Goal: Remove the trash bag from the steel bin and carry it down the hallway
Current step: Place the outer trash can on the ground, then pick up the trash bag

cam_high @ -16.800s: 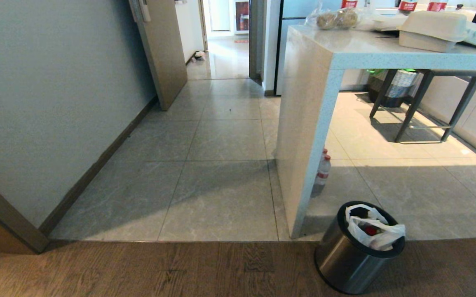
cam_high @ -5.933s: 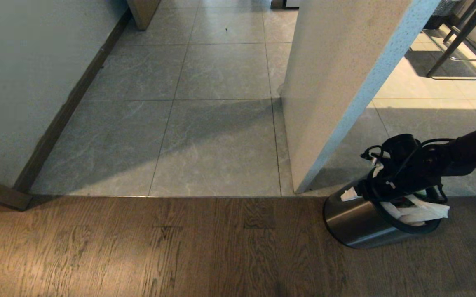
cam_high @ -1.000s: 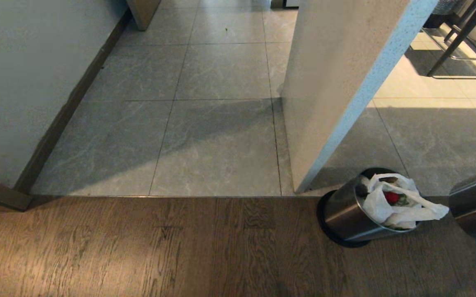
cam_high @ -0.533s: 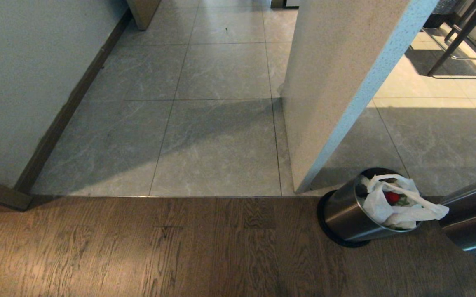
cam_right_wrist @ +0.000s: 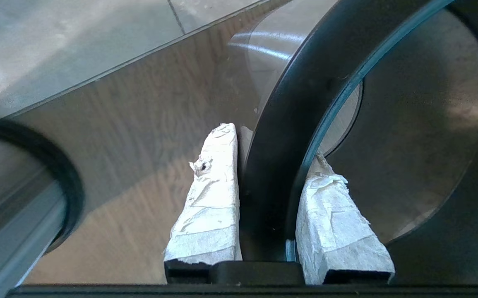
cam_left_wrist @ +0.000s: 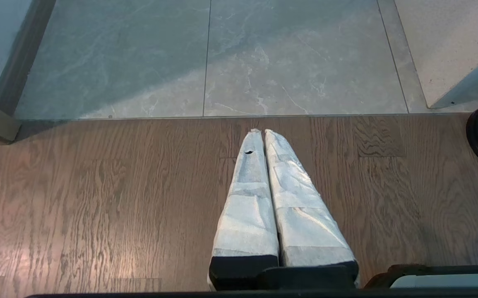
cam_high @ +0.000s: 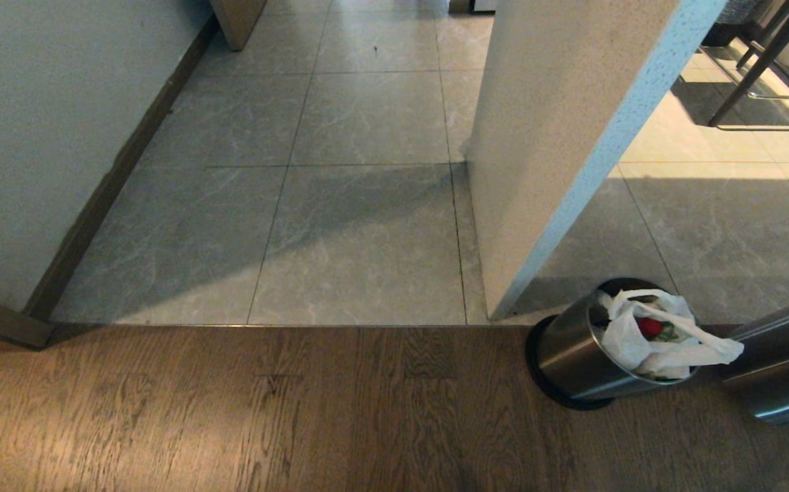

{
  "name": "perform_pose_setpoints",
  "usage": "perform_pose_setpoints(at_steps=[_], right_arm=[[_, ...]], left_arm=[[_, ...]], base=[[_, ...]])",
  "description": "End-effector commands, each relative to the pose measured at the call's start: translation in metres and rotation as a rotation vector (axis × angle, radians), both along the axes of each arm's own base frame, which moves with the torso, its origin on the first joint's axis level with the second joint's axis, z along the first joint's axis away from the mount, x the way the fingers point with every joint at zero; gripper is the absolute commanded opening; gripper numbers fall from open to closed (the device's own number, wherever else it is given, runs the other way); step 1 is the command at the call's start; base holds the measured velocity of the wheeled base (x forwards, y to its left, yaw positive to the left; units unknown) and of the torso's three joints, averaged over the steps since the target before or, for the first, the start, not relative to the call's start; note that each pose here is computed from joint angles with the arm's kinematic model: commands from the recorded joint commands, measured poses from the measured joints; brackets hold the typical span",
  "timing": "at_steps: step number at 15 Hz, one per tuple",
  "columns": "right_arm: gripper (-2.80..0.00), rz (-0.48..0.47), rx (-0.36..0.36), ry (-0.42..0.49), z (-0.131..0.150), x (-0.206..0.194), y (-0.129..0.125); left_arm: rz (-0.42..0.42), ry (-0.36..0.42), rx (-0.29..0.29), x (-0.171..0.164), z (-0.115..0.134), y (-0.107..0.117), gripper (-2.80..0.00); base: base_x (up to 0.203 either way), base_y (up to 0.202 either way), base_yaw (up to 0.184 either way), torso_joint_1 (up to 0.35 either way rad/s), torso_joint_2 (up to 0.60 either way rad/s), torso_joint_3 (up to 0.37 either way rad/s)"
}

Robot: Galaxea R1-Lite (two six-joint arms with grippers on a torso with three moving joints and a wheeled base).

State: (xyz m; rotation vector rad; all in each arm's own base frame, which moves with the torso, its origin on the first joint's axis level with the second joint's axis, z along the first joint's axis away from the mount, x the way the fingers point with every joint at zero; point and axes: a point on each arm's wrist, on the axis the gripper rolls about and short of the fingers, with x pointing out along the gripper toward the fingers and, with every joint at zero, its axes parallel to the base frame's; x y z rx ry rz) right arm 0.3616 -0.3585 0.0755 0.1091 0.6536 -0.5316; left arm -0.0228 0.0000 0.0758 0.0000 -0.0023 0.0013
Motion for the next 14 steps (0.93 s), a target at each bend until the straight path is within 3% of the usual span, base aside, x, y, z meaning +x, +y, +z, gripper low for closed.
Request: perform_pose_setpoints(at_steps=[1, 2, 7, 10, 11, 14], right_arm=[[-2.80, 0.003, 0.015, 0.017, -0.022, 0.005, -0.005], [0.00, 0.005, 0.014, 0.017, -0.024, 0.006, -0.006], [0.00, 0.005, -0.011, -0.019, -0.012, 0.005, -0.006], [0.00, -0.006, -0.053, -0.058, 0.045, -0.018, 0.011], [-2.80, -0.006, -0.041, -0.045, 0.054, -0.029, 0.021], [-2.80, 0.040, -0.001, -0.020, 0.087, -0.050, 0.066]], left_arm=[[0.000, -0.001, 0.000, 0.000, 0.000, 0.000, -2.80], [0.000, -0.002, 0.000, 0.000, 0.000, 0.000, -2.80], [0.000, -0.002, 0.000, 0.000, 0.000, 0.000, -2.80], [0.000, -0.001, 0.000, 0.000, 0.000, 0.000, -2.80], [0.000, -0.001, 0.000, 0.000, 0.000, 0.000, -2.80], [0.000, -0.001, 0.000, 0.000, 0.000, 0.000, -2.80]], base=[[0.000, 0.000, 0.000, 0.000, 0.00, 0.000], [0.000, 0.000, 0.000, 0.000, 0.00, 0.000], [0.000, 0.000, 0.000, 0.000, 0.00, 0.000], [0.000, 0.000, 0.000, 0.000, 0.00, 0.000], [0.000, 0.000, 0.000, 0.000, 0.00, 0.000], [0.000, 0.000, 0.000, 0.000, 0.00, 0.000]])
